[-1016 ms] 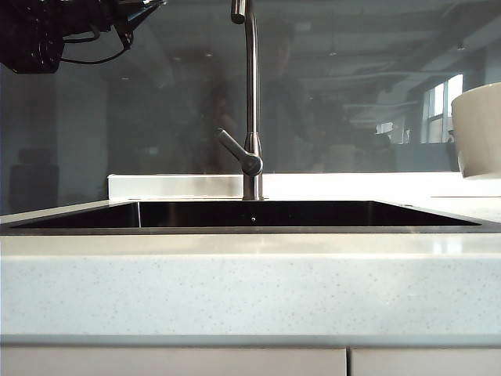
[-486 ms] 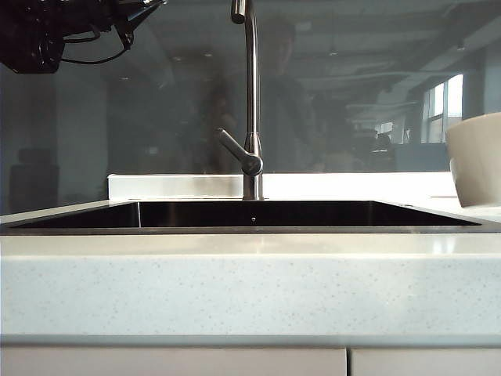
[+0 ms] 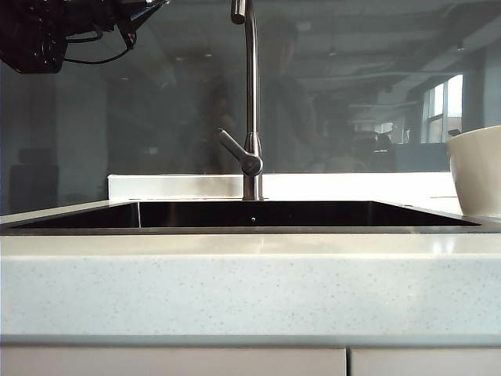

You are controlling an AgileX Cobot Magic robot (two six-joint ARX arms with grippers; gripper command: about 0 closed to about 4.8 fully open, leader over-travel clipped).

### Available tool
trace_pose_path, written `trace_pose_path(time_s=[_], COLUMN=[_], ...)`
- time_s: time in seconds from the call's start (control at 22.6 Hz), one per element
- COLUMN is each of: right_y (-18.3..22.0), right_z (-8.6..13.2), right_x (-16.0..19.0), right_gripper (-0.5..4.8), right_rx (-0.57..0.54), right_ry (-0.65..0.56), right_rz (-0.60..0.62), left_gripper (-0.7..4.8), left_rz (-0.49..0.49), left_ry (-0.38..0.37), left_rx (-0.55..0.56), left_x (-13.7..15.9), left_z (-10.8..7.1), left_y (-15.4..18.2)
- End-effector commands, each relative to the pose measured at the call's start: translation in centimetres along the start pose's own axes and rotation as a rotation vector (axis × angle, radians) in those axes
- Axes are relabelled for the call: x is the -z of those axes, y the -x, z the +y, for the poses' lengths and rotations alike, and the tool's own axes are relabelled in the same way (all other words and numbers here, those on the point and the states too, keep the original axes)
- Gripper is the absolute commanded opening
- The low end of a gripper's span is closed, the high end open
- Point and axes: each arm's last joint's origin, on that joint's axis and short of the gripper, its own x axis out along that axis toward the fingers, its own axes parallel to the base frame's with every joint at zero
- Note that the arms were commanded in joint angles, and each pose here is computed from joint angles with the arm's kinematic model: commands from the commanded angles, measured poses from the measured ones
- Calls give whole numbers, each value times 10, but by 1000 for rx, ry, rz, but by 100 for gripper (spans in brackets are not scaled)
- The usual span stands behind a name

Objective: Pick up the mug next to the sink, go to the faucet to get some water, pour the water into the sink, and finally put the mug back to its place.

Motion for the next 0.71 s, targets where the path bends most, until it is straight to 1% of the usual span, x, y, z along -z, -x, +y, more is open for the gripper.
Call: trace_pose_path(time_s=[0.04, 0.35, 0.49, 0.62, 0.71], right_y=[0, 1, 2, 2, 1], right_z=[-1, -1, 0, 2, 2], right_x=[-6, -7, -4, 4, 9], right_gripper=[-3, -3, -3, -3, -3], right_rx=[3, 14, 31, 45, 47], right_ry=[13, 11, -9, -11, -6], right_rz=[-35, -52, -86, -137, -150], left_gripper=[-3, -3, -3, -3, -3], left_rz=[0, 0, 1, 13, 19], left_ry=[-20, -20, -19, -19, -16], left_rx=[6, 6, 6, 8, 9], left_x=[-4, -4, -4, -3, -3], left_z=[-4, -4, -4, -4, -4], left_y=[-1, -1, -1, -1, -1])
